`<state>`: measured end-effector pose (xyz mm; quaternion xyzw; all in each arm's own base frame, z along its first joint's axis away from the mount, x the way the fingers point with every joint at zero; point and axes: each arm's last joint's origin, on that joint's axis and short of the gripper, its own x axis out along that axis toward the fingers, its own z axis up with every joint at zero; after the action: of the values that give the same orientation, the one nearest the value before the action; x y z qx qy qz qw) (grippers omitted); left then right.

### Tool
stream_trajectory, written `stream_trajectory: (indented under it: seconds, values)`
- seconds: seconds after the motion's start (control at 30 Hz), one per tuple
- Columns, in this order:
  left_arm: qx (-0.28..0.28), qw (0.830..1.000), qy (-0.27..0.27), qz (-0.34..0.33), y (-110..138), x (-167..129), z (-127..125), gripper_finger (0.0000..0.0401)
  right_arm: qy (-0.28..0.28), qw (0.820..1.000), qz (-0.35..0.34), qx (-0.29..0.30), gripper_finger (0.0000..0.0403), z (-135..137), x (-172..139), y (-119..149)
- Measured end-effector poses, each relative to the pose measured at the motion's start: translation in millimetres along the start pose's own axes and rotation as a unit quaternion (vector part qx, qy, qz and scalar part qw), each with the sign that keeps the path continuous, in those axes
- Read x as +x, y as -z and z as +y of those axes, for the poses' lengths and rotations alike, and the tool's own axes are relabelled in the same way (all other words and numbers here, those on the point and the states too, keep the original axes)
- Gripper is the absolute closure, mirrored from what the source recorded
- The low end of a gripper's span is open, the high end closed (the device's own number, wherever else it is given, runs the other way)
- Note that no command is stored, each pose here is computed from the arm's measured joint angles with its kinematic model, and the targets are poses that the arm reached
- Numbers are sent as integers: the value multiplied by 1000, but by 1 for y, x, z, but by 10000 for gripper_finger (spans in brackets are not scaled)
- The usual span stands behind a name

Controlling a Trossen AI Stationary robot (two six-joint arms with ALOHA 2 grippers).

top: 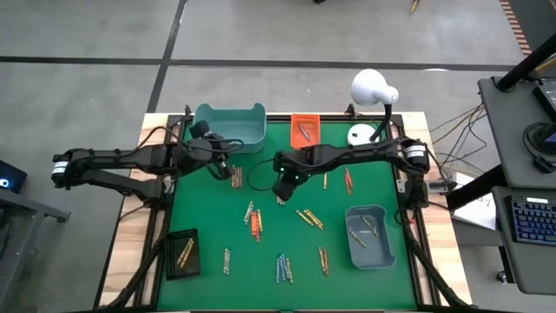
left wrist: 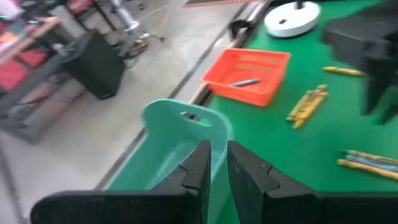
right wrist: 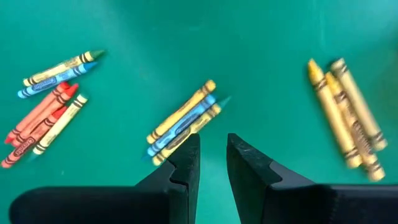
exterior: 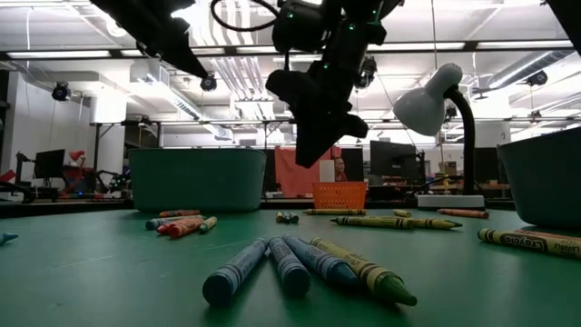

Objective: Sort crayons
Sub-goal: Put the green crayon into the blue bin

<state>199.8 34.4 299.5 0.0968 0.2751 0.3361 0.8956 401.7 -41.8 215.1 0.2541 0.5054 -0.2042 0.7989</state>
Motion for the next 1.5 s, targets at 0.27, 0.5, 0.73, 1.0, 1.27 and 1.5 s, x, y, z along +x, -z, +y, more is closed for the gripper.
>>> stream_trajectory:
  seconds: [0.27,0.5,0.73,1.0,1.27,1.5]
  values:
    - [14,998,-62,10,3,-5,7,365,54,997,-40,30,335,20,2,15]
    - [7,998,-62,7,3,-6,8,365,77,994,-51,55,334,24,14,19]
    - [5,999,-48,12,4,-6,7,365,85,994,-32,60,300,23,33,22]
    - [11,999,-48,10,5,-13,12,365,90,992,-28,78,243,23,46,24]
    - [-10,999,-49,-9,6,-35,29,365,83,992,-36,85,232,24,59,23]
    - [-34,997,-50,-38,7,-51,40,365,83,992,-38,90,232,24,59,22]
